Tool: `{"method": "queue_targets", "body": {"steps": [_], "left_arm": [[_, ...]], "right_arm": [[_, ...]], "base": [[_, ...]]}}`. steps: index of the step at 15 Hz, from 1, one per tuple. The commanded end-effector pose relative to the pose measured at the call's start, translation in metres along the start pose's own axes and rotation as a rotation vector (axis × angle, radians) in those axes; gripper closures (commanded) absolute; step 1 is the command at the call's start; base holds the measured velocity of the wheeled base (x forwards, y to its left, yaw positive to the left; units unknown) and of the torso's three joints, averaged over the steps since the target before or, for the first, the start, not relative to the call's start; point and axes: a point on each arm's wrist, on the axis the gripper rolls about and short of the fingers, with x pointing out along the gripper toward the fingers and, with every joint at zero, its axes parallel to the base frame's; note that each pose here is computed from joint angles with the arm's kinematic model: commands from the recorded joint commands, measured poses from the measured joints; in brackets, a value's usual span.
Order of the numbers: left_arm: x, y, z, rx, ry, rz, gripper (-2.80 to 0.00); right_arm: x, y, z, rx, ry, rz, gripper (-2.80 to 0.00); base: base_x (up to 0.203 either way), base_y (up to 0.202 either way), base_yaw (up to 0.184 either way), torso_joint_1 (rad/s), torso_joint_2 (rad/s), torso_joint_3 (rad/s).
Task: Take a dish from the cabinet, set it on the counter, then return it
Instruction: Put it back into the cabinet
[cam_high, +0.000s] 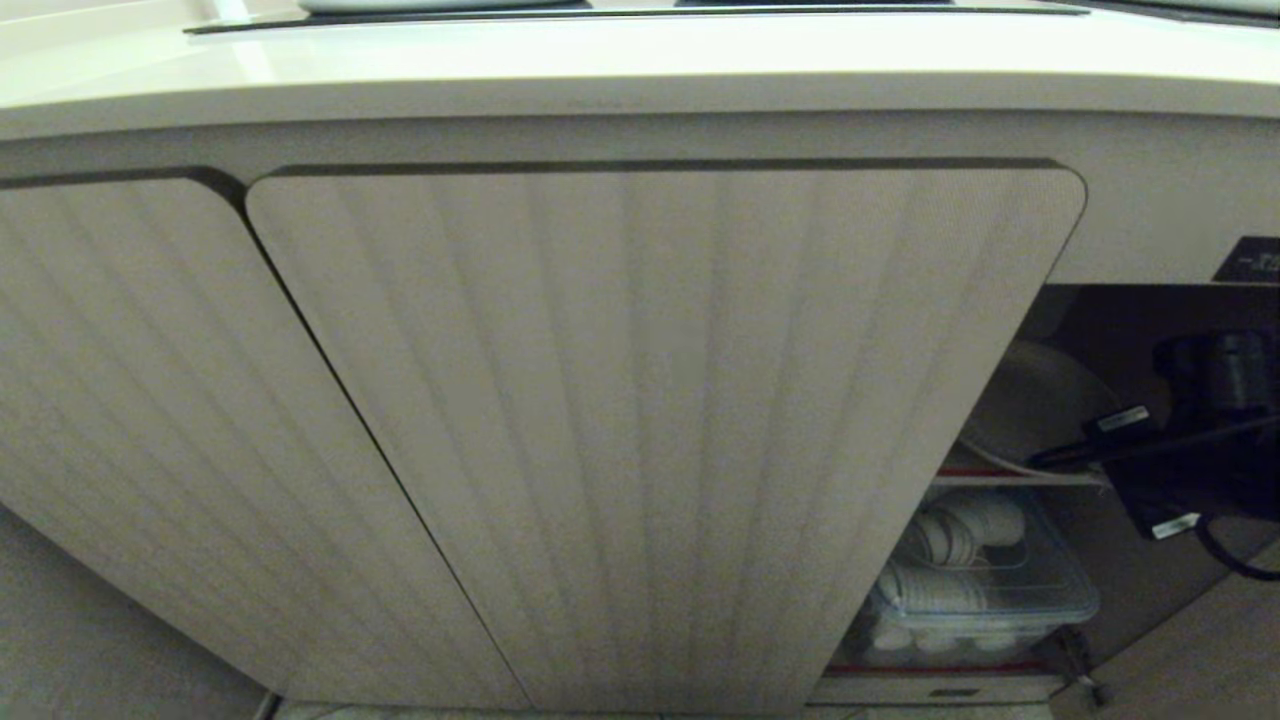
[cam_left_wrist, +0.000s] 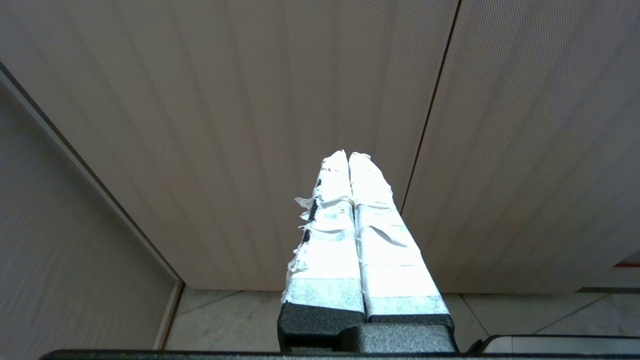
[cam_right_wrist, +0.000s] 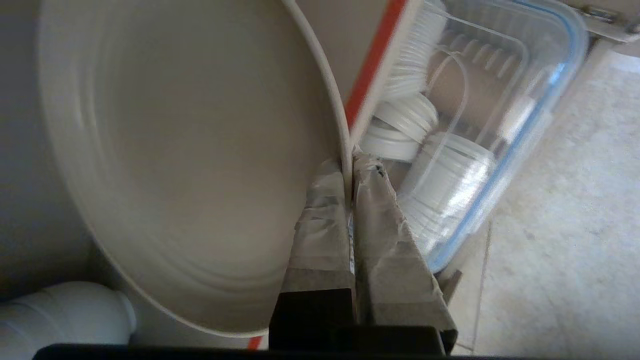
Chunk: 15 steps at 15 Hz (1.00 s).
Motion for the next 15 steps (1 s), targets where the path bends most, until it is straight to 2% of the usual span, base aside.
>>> {"method": "queue_targets", "body": {"steps": [1,15], "left_arm": [[0.000,0.000,0.000,0.000,0.000,0.000,0.00],[0.000,0.000,0.000,0.000,0.000,0.000,0.00]], "right_arm": [[0.004,0.000,-0.001,0.005,0.000,-0.003,0.00],[0.020,0.003,-0.002,0.002,0.001,-0.014,0.00]], "base": [[0.000,0.000,0.000,0.000,0.00,0.000],[0.000,0.000,0.000,0.000,0.00,0.000]]}}
